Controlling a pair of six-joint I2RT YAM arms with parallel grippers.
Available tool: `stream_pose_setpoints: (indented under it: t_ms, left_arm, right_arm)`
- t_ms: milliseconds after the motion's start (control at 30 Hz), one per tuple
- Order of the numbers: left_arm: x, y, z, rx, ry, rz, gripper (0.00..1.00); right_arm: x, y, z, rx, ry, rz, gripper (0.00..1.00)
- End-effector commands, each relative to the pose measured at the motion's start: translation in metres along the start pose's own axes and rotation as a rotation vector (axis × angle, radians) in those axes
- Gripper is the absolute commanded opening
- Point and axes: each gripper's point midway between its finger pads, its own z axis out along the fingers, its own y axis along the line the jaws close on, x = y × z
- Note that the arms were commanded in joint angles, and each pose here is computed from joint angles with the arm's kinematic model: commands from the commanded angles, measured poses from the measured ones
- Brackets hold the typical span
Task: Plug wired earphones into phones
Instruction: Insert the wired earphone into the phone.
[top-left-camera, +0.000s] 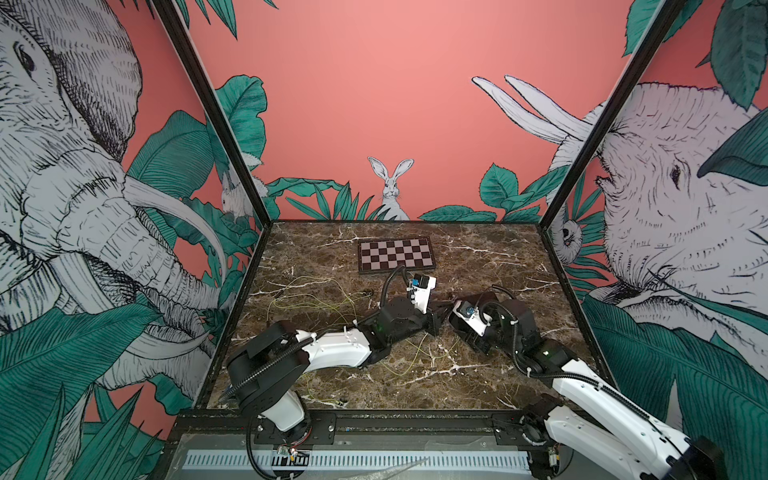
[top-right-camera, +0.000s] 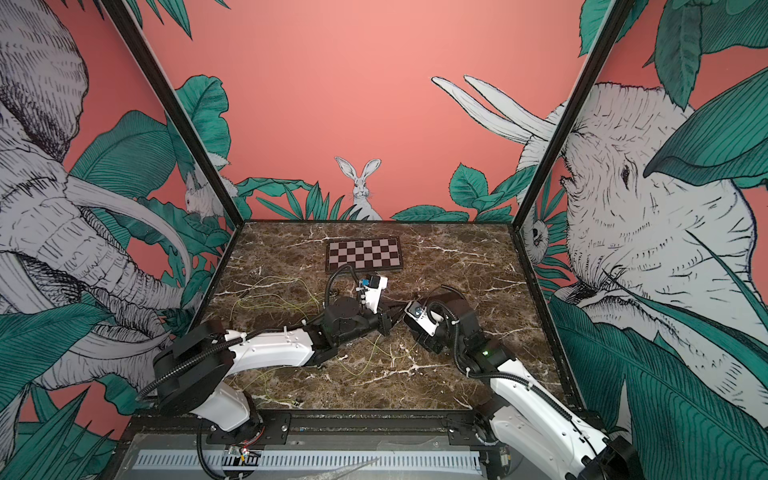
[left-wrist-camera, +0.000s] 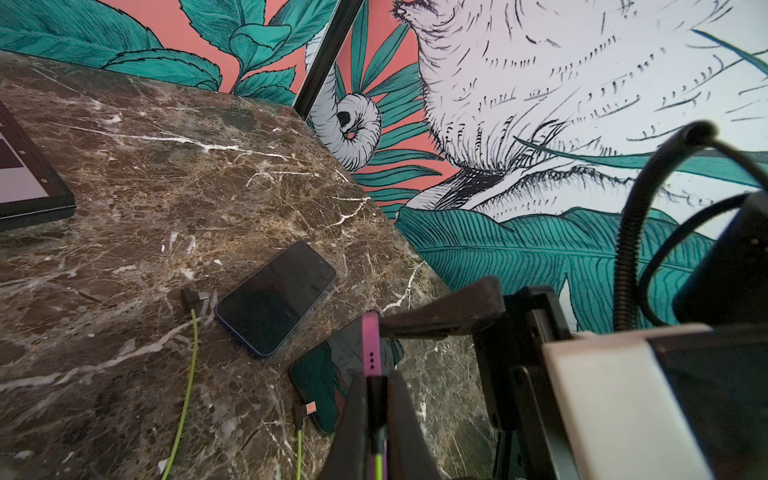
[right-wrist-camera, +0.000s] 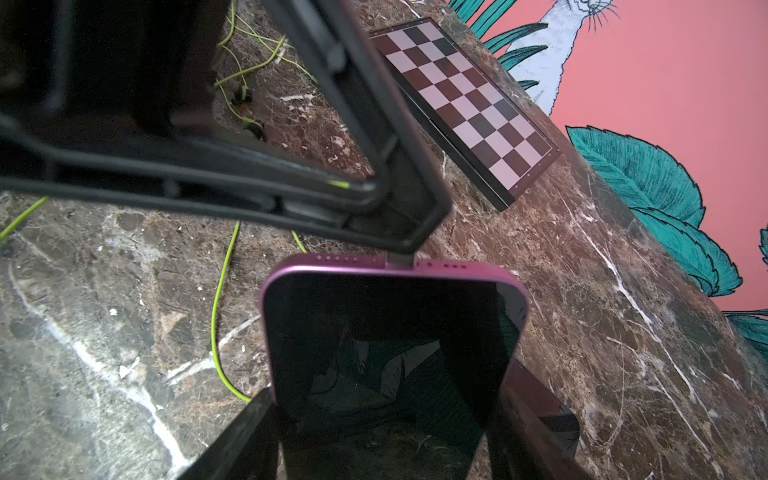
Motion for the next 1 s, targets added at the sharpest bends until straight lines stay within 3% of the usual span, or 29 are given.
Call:
stream_pose_setpoints:
  t_ms: [0, 967]
  left_arm:
    - [0.0, 0.001, -0.004, -0.007, -0.016, 0.005, 0.0]
    - [0.006, 0.001, 0.0, 0.004, 0.002, -0.023, 0.0]
  right_arm:
    - [-0.03, -0.011, -0.003, 0.046, -0.125, 0.0, 0.64]
    - [-0.041, -0.012, -0.002, 0.056, -0.18, 0.034, 0.63]
